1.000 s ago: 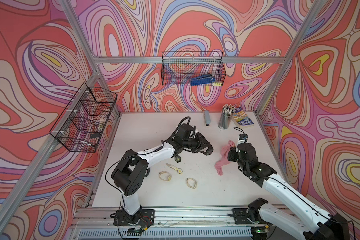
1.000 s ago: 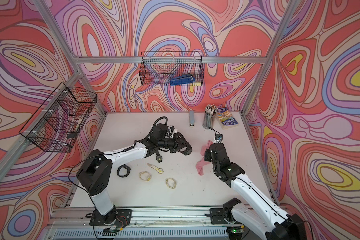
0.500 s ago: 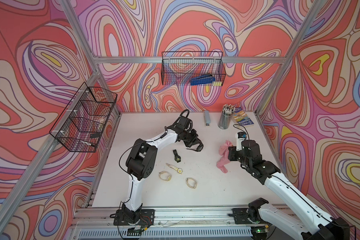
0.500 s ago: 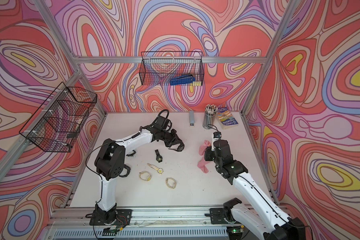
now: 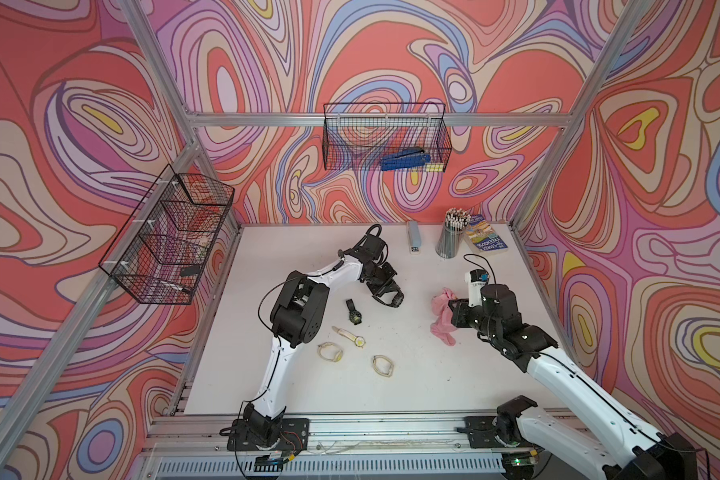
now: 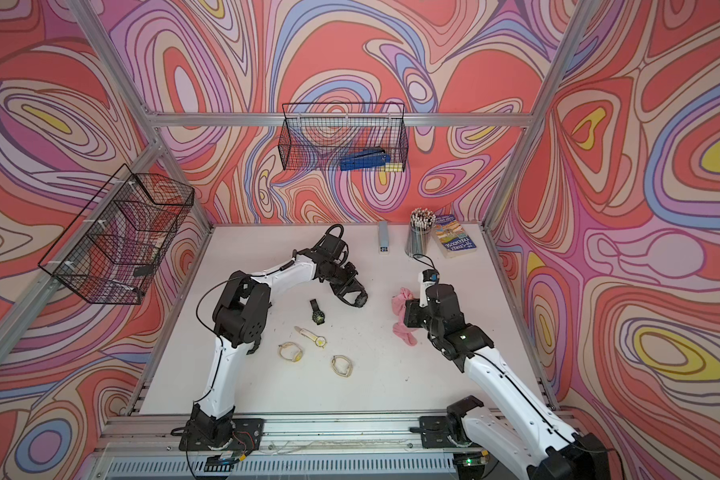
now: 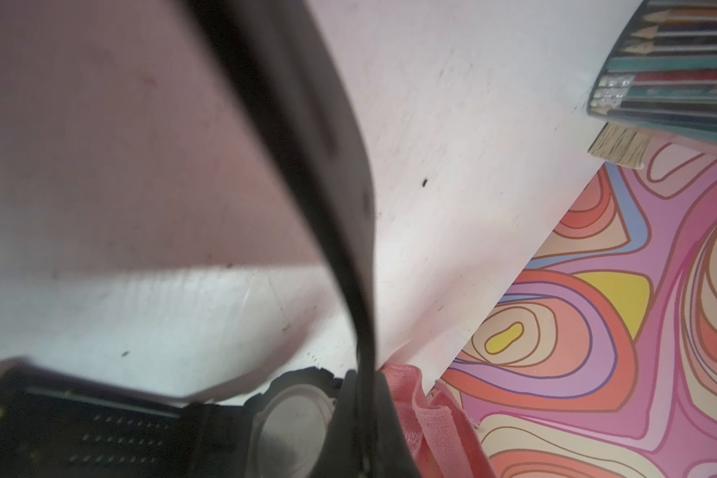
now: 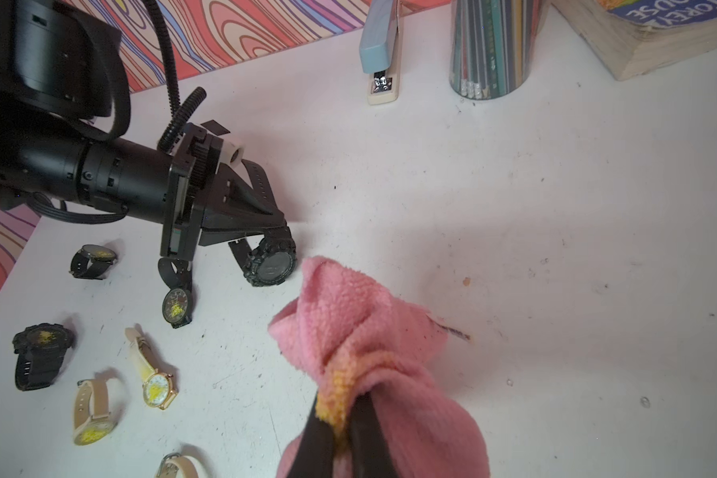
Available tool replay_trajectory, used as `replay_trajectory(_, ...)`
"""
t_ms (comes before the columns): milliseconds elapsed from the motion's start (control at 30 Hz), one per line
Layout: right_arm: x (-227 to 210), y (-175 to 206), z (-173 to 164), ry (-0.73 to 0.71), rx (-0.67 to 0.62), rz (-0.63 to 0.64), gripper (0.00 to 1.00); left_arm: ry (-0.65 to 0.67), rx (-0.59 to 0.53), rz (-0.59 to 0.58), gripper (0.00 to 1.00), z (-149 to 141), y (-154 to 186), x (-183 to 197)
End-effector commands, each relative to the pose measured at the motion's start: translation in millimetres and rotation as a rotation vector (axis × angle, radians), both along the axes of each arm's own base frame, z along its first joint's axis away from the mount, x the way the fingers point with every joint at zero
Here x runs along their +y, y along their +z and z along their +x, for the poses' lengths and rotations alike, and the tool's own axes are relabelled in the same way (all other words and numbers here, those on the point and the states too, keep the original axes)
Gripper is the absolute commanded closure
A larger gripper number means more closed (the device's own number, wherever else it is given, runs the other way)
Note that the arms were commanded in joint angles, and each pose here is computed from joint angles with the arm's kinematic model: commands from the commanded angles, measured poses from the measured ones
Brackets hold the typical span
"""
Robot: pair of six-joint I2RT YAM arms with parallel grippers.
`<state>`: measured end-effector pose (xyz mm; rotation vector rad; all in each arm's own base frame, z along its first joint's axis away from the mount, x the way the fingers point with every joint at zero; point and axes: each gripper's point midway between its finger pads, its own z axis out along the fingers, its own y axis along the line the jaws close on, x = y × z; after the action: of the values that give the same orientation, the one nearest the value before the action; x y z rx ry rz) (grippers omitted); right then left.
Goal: Wipe the watch dial
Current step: Place the watch at the center of the board, then pick up the watch at the center of the board.
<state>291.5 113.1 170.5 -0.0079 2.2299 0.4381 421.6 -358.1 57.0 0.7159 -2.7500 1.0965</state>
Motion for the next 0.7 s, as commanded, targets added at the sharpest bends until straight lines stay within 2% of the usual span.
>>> replay_trajectory(0, 6, 7, 2, 0.007, -0.014, 0.05, 1.0, 0.036, 0.046, 0.075, 0.91, 7, -27, 11)
replay_trajectory(200, 1, 7, -3, -0.01, -0.003, 0.038, 1.0, 0.028, 0.012, 0.101, 0.51, 10, -19, 14)
replay_trajectory(300, -2, 8, -4, -0.017, 0.003, 0.022, 1.0, 0.02, -0.039, 0.117, 0.38, 13, -2, 19)
replay_trajectory(467, -7, 9, -6, -0.024, 0.014, -0.015, 1.0, -0.007, -0.163, 0.149, 0.2, 11, 36, 32)
replay_trajectory(667, -9, 9, -8, -0.021, 0.016, -0.032, 1.0, -0.088, -0.314, 0.213, 0.15, -20, 70, 63)
